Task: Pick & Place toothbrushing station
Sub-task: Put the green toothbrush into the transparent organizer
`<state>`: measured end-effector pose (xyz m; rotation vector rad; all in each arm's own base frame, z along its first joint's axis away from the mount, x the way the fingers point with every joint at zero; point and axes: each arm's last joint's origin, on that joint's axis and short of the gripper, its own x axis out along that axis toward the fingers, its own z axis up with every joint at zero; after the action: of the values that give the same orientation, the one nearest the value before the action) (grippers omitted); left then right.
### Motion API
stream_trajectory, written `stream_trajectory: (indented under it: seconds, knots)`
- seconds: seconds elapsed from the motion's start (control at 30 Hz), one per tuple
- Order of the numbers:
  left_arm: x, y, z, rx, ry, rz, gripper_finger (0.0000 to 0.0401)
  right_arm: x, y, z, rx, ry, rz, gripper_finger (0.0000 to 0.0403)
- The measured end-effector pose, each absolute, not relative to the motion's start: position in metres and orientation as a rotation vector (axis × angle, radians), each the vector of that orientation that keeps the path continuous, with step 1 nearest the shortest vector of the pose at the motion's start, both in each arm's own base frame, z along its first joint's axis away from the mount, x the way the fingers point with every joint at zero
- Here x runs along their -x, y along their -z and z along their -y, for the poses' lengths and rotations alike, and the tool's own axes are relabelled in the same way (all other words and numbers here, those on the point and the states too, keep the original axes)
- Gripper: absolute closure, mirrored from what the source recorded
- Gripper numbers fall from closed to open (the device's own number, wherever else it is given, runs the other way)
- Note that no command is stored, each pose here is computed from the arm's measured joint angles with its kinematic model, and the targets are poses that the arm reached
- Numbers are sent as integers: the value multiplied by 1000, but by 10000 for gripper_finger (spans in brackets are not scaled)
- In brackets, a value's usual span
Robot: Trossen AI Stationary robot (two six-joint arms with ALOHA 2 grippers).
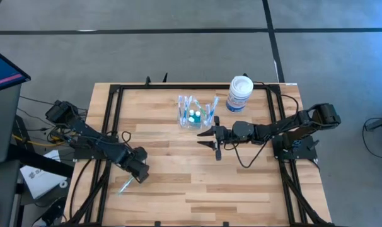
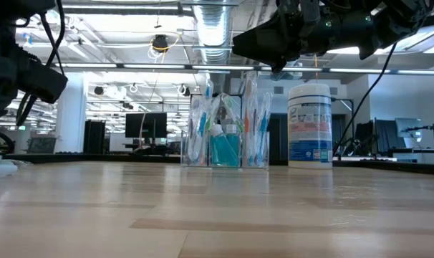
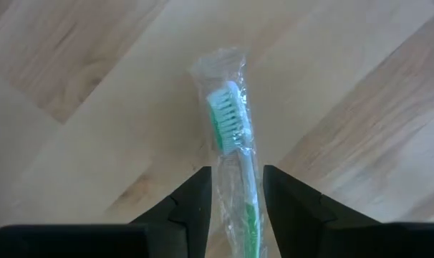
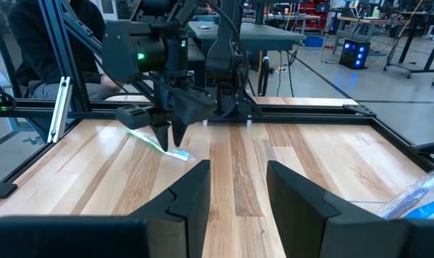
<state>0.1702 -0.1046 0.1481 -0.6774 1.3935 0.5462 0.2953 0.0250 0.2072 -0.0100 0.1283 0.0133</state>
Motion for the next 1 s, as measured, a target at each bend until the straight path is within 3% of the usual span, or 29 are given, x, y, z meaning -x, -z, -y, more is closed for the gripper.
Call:
stream_trajectory:
  seconds: [0.7,0.83,1.0]
  knots:
    - [-167,-139,103,695,-537,-1378,283,-295,-207,-25,10,-13,-132,275]
    - [-168,-139,103,709,-544,-1373,317,-295,-207,-25,10,-13,-132,275]
    - [-168,-139,103,715,-539,-1370,388,-295,-207,-25,11,-13,-134,275]
